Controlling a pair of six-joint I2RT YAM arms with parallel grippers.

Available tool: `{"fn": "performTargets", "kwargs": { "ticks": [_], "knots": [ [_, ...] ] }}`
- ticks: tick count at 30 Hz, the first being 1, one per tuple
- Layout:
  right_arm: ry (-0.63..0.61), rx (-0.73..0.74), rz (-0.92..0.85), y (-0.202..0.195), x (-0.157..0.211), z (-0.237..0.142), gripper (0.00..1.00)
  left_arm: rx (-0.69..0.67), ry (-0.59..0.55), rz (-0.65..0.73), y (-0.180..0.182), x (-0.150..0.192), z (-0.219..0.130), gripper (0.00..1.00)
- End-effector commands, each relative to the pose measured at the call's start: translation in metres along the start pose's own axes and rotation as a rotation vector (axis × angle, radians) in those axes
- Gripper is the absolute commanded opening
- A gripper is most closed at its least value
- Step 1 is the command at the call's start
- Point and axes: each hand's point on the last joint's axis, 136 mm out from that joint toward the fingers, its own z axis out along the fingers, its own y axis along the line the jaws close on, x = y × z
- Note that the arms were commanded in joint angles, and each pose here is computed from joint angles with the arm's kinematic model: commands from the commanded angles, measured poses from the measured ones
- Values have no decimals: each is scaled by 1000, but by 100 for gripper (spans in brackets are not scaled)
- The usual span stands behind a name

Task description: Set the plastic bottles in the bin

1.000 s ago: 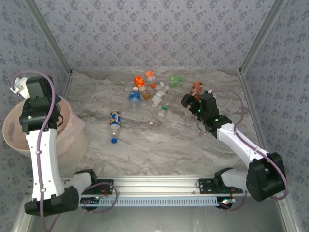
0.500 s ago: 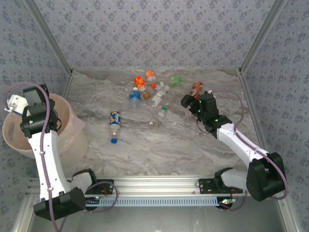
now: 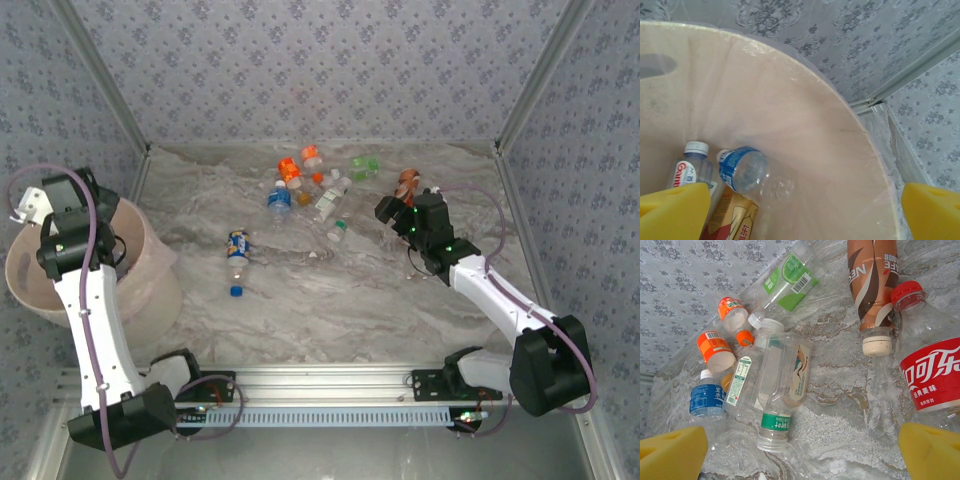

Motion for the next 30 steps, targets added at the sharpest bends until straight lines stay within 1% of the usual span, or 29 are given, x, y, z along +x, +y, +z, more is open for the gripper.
{"fn": "performTargets", "kwargs": {
  "ticks": [1, 6, 9, 12, 16, 19, 22, 26, 29, 30],
  "knots": [
    [2, 3, -17, -2, 0, -4, 100, 79, 14, 22, -12, -5, -14, 98],
    [3, 0, -18, -2, 0, -4, 100, 134, 4, 30, -18, -9, -29, 98],
    [-1, -4, -18, -1, -1, -4, 100, 186, 0, 70, -26, -11, -44, 98],
    [-2, -3, -17, -1, -1, -3, 100, 293, 6, 198, -52, -6, -64, 98],
    [-14, -5, -15, 1, -4, -1, 100, 315, -19, 395, -79, 6, -83, 98],
    [-17, -9, -16, 2, -5, -1, 100, 326, 10, 534, -103, 27, -84, 98],
    [-11, -6, -17, 1, -4, -2, 100, 373, 75, 661, -127, 59, -82, 98],
    [7, 2, -21, -2, 0, -5, 100, 501, 214, 794, -157, 114, -86, 98],
    [1, 13, -61, -4, -3, -6, 100, 570, 340, 866, -170, 152, -86, 98],
    [10, 11, -78, -4, -2, -5, 100, 574, 369, 877, -171, 161, -84, 98]
  ]
}}
